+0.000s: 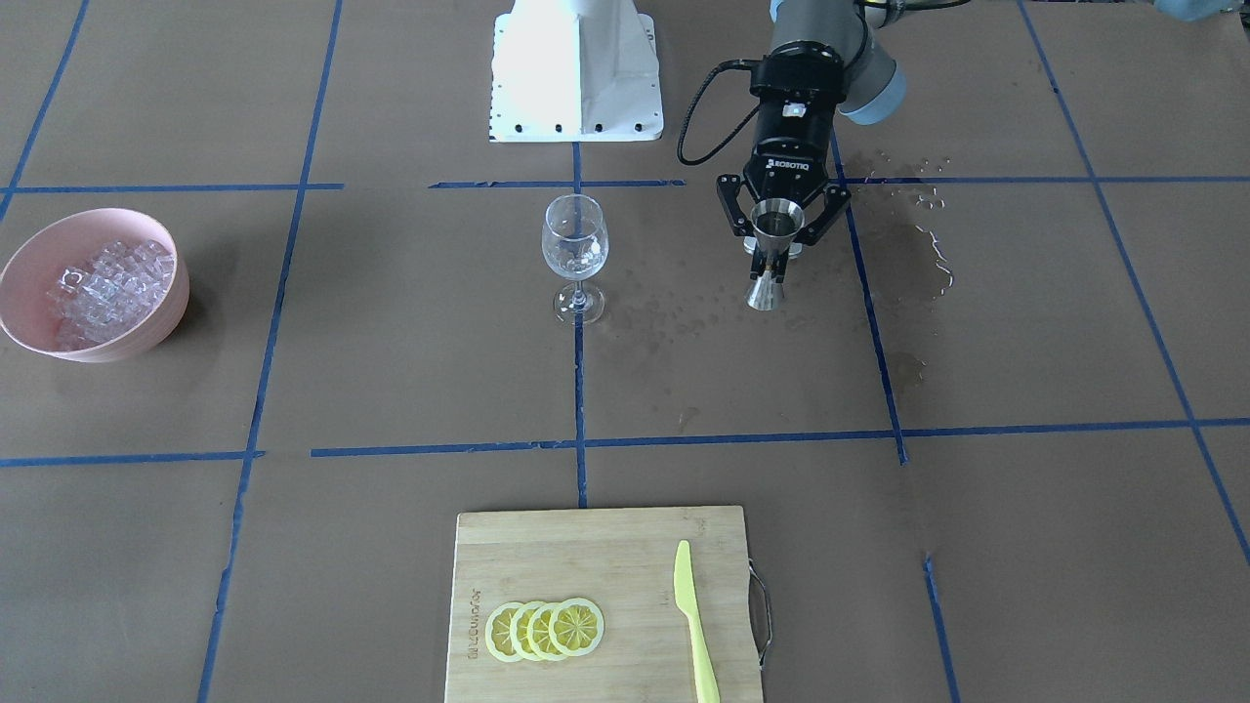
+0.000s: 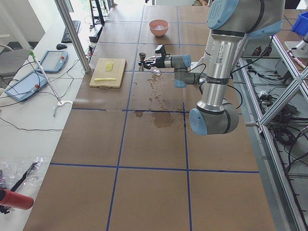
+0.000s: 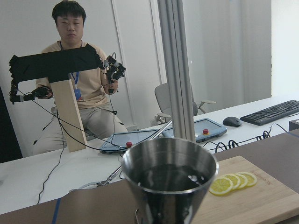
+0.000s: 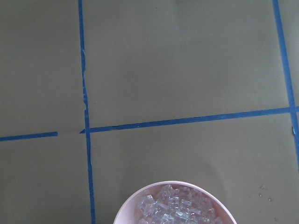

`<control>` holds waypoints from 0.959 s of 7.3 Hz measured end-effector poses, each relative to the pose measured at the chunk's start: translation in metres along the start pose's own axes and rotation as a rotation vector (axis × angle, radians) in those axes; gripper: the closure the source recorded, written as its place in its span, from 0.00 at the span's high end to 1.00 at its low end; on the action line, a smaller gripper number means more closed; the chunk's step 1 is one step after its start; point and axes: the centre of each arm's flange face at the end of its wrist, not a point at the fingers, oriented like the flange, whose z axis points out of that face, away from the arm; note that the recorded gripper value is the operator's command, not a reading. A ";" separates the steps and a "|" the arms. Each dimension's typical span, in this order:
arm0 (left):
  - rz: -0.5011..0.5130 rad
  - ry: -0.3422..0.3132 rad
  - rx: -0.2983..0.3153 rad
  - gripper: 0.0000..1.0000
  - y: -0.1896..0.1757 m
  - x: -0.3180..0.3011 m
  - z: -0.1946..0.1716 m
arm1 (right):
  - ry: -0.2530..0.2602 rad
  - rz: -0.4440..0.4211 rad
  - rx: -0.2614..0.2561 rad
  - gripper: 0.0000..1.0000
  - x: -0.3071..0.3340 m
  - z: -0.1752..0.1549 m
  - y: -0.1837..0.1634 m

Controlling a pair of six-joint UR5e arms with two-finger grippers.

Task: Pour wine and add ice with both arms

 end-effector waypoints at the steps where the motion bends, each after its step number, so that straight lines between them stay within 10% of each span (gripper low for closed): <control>1: 0.023 0.021 -0.016 0.00 -0.009 0.017 0.004 | 0.000 0.000 -0.005 1.00 -0.012 0.003 0.005; 7: 0.082 0.062 -0.044 0.00 -0.011 0.061 -0.006 | 0.019 -0.023 -0.009 1.00 -0.032 0.013 0.009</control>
